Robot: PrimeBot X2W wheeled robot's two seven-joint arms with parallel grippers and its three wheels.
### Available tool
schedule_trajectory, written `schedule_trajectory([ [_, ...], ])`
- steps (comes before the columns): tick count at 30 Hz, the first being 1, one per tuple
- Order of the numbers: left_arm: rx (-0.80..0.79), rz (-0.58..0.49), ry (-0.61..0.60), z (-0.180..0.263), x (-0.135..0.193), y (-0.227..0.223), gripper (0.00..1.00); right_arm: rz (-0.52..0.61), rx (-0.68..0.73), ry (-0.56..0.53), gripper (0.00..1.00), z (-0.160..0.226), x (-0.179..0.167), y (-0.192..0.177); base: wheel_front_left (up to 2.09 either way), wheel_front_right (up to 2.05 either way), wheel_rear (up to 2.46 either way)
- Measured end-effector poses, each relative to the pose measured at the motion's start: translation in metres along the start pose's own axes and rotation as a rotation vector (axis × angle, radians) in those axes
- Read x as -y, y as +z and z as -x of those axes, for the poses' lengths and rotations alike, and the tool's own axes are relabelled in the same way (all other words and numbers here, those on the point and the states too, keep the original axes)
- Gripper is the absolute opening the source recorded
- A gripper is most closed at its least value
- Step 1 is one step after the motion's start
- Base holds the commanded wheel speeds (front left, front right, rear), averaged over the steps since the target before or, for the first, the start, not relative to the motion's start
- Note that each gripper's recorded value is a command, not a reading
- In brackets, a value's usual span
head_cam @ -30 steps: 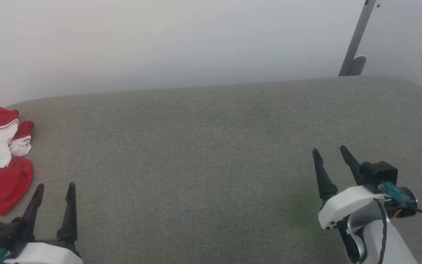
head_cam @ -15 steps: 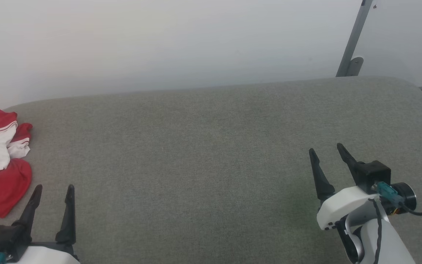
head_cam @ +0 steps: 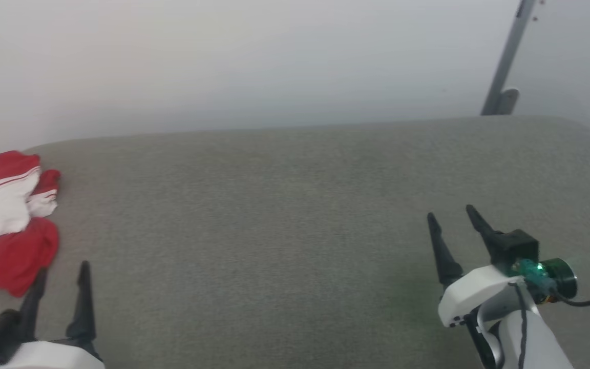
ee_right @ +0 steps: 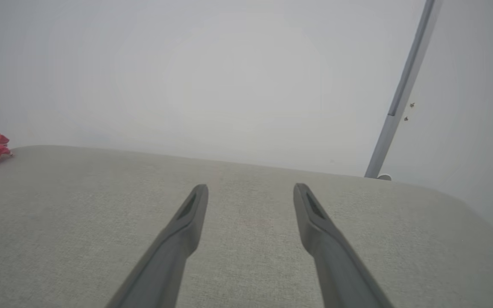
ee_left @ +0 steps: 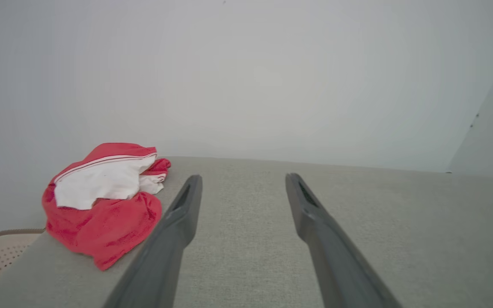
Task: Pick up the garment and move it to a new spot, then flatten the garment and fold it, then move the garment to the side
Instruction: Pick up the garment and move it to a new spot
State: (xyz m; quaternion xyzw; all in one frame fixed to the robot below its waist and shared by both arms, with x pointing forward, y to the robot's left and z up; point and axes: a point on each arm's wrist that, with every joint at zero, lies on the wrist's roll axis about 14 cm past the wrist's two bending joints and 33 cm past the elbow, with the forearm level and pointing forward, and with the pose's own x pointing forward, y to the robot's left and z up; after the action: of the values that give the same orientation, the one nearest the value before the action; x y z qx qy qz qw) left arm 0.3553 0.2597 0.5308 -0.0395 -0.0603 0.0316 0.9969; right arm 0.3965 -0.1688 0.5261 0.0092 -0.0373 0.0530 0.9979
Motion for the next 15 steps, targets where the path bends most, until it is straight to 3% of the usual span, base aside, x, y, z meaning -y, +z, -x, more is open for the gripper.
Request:
schedule_trajectory([
  [15,0.012,0.045,0.301,0.060,-0.089,0.017,1.00,0.011,0.013,0.351,1.00,-0.021,-0.122,0.012,0.00,0.00,0.00],
])
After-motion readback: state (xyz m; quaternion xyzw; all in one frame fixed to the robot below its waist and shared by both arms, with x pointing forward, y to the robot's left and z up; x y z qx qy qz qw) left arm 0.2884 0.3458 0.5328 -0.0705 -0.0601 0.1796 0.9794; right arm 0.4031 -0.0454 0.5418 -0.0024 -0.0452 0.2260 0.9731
